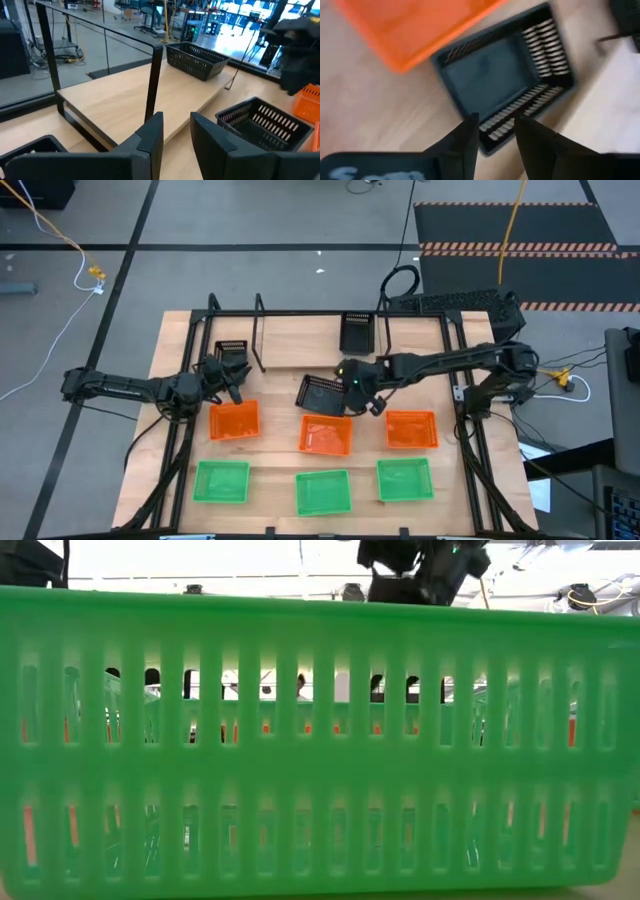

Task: Stack baskets on shelf by color
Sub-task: Stack the bottom black bin on the black bin on the shelf

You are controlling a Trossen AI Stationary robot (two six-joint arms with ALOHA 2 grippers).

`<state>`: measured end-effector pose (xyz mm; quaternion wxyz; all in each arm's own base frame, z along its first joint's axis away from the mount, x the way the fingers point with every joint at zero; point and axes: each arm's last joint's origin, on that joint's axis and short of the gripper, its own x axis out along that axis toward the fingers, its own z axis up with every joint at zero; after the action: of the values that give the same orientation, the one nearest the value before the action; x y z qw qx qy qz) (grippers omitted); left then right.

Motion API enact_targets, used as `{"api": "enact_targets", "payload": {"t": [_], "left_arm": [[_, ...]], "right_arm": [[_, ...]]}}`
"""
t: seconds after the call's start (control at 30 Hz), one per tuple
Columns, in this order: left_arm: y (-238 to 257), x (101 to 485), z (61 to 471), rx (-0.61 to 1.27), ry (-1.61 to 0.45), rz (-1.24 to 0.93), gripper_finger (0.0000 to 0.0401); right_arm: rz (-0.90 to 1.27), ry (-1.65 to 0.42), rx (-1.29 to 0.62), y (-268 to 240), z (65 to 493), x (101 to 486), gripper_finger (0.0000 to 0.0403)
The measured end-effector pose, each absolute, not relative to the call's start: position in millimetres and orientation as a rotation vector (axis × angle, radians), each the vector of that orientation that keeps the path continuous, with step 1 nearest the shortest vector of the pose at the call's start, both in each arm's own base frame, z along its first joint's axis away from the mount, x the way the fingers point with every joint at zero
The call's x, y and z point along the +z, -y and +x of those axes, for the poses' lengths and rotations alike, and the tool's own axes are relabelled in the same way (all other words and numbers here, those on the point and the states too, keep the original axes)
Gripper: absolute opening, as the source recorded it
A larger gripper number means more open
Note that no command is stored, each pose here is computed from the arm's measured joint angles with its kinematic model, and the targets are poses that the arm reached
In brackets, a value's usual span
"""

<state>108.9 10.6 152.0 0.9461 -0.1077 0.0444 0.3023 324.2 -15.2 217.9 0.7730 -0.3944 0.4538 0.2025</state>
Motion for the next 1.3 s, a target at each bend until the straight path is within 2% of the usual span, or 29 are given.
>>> {"api": "enact_targets", "payload": {"t": [0.17, 0.57, 0.67, 0.83, 0.97, 1.17, 1.3], "left_arm": [[-9.8, 150.3, 109.2, 0.584, -0.112, -0.221, 0.0097], [-8.9, 145.8, 111.6, 0.565, -0.156, -0.24, 0.0097], [-8.9, 145.2, 112.4, 0.565, -0.162, -0.239, 0.0097], [-8.8, 144.7, 112.9, 0.566, -0.166, -0.237, 0.0097], [-8.8, 144.9, 113.0, 0.566, -0.164, -0.239, 0.0097], [-8.9, 145.0, 113.0, 0.567, -0.161, -0.241, 0.0097], [-9.0, 145.3, 113.0, 0.571, -0.155, -0.249, 0.0097]], "right_arm": [[-0.899, -1.018, 0.535, 16.7, 328.3, 201.3, 0.0114], [-0.881, -1.091, 0.573, 17.8, 336.1, 174.6, 0.0111], [-0.879, -1.098, 0.577, 18.0, 337.4, 170.8, 0.0091], [-0.906, -1.062, 0.57, 18.1, 338.9, 174.8, 0.0016], [-0.929, -0.994, 0.534, 17.9, 335.2, 194.7, 0.0012], [-0.871, -0.764, 0.369, 16.7, 325.8, 248.5, 0.0006], [-0.724, -0.611, 0.105, 20.4, 318.0, 287.2, 0.0004]]}}
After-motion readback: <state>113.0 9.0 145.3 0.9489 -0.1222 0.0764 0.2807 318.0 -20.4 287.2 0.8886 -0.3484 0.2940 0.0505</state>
